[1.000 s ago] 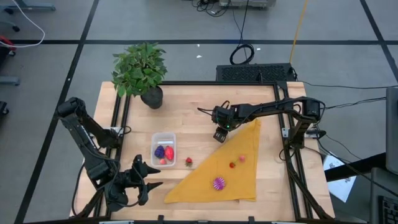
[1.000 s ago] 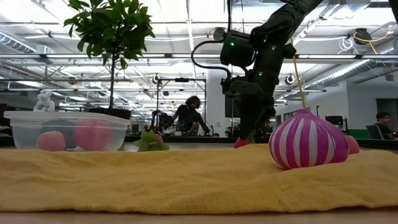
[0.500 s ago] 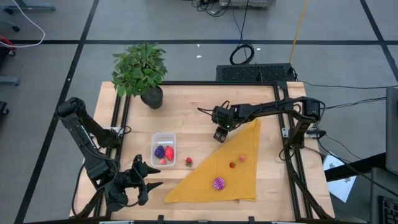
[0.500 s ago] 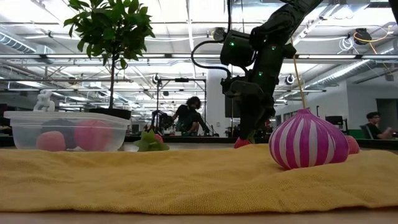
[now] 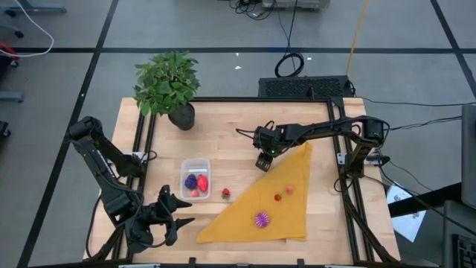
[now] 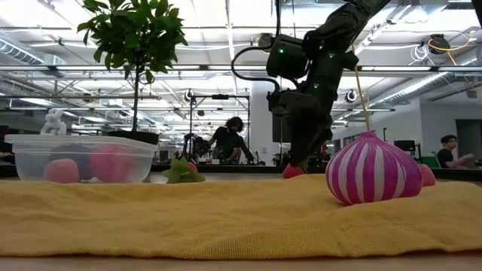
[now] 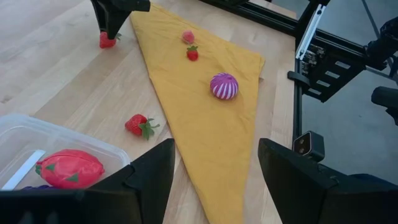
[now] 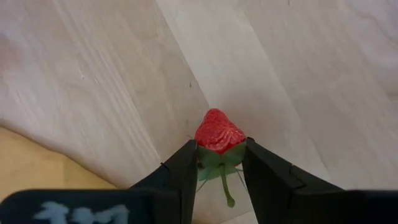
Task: Pick and placing Produce into tupperware
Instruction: Put the top red strawberry into the transparent bin
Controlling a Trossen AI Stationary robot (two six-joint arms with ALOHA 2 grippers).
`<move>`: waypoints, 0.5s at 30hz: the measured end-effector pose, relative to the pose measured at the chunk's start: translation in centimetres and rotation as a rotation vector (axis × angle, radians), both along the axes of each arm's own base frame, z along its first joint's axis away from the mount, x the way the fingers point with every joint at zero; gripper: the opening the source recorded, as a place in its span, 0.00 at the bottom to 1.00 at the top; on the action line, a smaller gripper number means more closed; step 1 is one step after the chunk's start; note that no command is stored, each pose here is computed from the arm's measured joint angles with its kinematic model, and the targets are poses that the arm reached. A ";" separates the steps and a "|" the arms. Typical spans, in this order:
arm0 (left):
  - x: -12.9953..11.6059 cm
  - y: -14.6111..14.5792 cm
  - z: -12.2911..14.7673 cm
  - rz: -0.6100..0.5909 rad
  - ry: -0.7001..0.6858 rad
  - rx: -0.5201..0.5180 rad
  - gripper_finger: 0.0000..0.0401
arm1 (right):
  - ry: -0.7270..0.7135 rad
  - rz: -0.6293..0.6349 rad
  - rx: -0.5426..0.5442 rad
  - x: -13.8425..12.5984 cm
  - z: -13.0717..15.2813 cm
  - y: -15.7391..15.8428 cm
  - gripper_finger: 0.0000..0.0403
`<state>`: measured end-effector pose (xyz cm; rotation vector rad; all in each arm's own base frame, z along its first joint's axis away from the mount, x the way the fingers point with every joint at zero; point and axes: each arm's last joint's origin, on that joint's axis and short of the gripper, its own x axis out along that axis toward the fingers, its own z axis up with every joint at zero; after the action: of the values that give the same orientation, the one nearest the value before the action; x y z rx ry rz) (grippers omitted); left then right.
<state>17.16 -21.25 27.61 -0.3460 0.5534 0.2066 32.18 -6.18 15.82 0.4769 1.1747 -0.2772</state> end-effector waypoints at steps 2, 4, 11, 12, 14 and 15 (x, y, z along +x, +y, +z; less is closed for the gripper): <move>0.0 0.0 0.0 0.000 0.000 0.000 0.58 | 0.000 0.000 0.000 0.0 0.0 0.0 0.27; 0.0 0.0 0.0 0.000 0.000 0.000 0.58 | -0.003 0.003 -0.002 0.0 0.0 0.0 0.27; 0.0 0.0 0.0 -0.004 0.001 0.010 0.58 | -0.111 0.017 -0.003 0.4 1.4 0.0 0.27; 0.0 0.0 0.0 -0.007 0.002 0.017 0.58 | -0.143 0.027 0.012 0.5 1.8 0.0 0.27; 0.1 0.1 0.0 -0.003 0.002 0.020 0.58 | -0.227 0.057 0.046 0.7 3.0 0.3 0.27; 0.2 0.2 0.0 0.001 0.003 0.021 0.58 | -0.272 0.073 0.063 0.9 3.5 0.5 0.27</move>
<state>17.35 -21.04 27.58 -0.3253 0.5540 0.2141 33.04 -5.72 19.34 0.5089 0.9352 -0.1083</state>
